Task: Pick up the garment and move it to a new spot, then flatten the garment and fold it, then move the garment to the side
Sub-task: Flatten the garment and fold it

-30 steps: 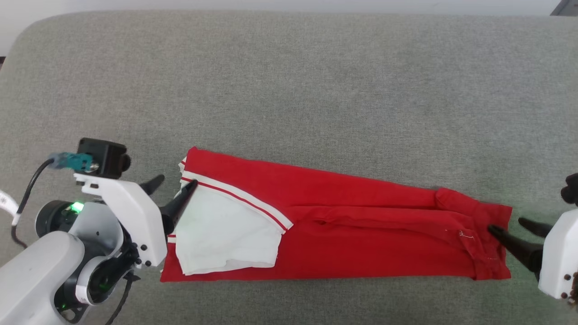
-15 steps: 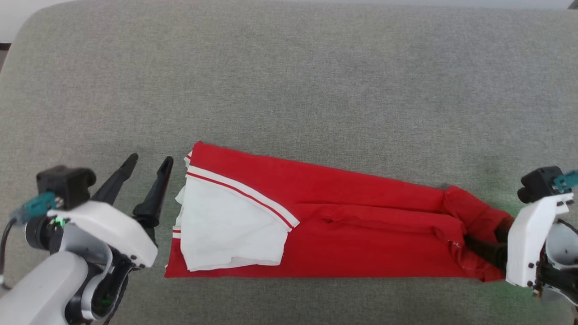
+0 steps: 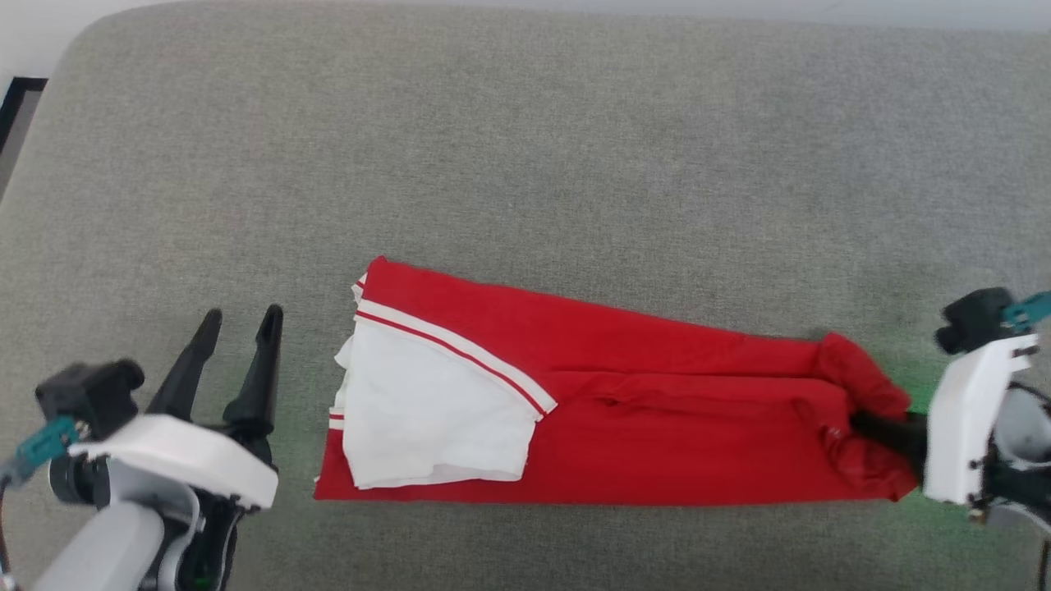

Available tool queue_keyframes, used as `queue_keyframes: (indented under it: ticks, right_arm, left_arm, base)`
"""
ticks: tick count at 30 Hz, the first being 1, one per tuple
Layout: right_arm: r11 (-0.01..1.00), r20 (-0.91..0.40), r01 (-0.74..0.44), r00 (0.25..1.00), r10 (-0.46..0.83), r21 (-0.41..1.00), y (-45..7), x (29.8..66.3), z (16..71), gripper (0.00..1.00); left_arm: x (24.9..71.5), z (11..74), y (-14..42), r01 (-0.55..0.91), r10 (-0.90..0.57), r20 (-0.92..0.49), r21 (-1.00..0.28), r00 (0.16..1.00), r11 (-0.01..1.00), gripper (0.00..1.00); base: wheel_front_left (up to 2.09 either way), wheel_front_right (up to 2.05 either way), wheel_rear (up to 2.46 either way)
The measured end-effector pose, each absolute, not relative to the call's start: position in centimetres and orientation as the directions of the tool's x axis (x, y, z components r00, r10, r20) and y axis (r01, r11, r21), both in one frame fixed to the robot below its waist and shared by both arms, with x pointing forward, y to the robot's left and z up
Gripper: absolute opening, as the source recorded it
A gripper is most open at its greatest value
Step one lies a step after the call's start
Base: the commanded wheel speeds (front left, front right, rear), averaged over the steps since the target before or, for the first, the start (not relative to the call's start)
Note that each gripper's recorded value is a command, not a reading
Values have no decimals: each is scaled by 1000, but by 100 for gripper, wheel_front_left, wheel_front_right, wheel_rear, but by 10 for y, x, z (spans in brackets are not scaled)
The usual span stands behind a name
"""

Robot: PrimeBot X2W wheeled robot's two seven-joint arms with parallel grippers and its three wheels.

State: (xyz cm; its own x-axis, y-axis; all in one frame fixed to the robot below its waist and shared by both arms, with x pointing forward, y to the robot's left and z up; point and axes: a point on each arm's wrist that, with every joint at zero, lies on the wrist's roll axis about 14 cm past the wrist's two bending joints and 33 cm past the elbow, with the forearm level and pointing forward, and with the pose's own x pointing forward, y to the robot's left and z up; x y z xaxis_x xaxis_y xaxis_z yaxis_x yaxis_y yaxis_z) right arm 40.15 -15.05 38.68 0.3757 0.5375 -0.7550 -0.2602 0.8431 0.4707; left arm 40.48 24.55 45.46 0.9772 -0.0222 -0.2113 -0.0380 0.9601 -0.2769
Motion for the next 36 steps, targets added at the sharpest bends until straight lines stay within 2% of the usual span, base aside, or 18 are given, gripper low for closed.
queue_keyframes:
  ticks: [9, 14, 21, 24, 28, 31, 36]
  right_arm:
    - [898, -756, -158, 491, 432, 410, -212, 418, 405, 0]
    - [934, -765, -60, 557, 323, 351, -261, 424, 416, 0]
    - [969, -787, 52, 595, 164, 241, -319, 422, 426, 0]
    - [972, -786, 63, 601, 144, 227, -326, 421, 430, 0]
    - [967, -756, 19, 627, 188, 255, -312, 423, 442, 0]
    - [954, -720, -58, 643, 261, 295, -288, 423, 453, 0]
    - [921, -677, -217, 627, 386, 324, -239, 415, 464, 0]
  left_arm:
    - [393, 451, 244, -45, -10, -178, -302, 984, 952, 100]
    - [391, 453, 241, -39, -7, -149, -305, 989, 952, 100]
    - [391, 460, 240, -36, 6, -97, -316, 995, 948, 100]
    - [390, 461, 237, -30, 2, -85, -321, 996, 947, 100]
    - [389, 463, 235, -27, 4, -72, -329, 997, 944, 100]
    - [385, 461, 233, -28, 3, -74, -335, 997, 942, 100]
    - [381, 464, 235, -31, 11, -60, -330, 998, 943, 100]
  base:
    - [0, 0, 0]
    - [0, 0, 0]
    - [0, 0, 0]
    - [0, 0, 0]
    - [0, 0, 0]
    - [0, 0, 0]
    - [0, 0, 0]
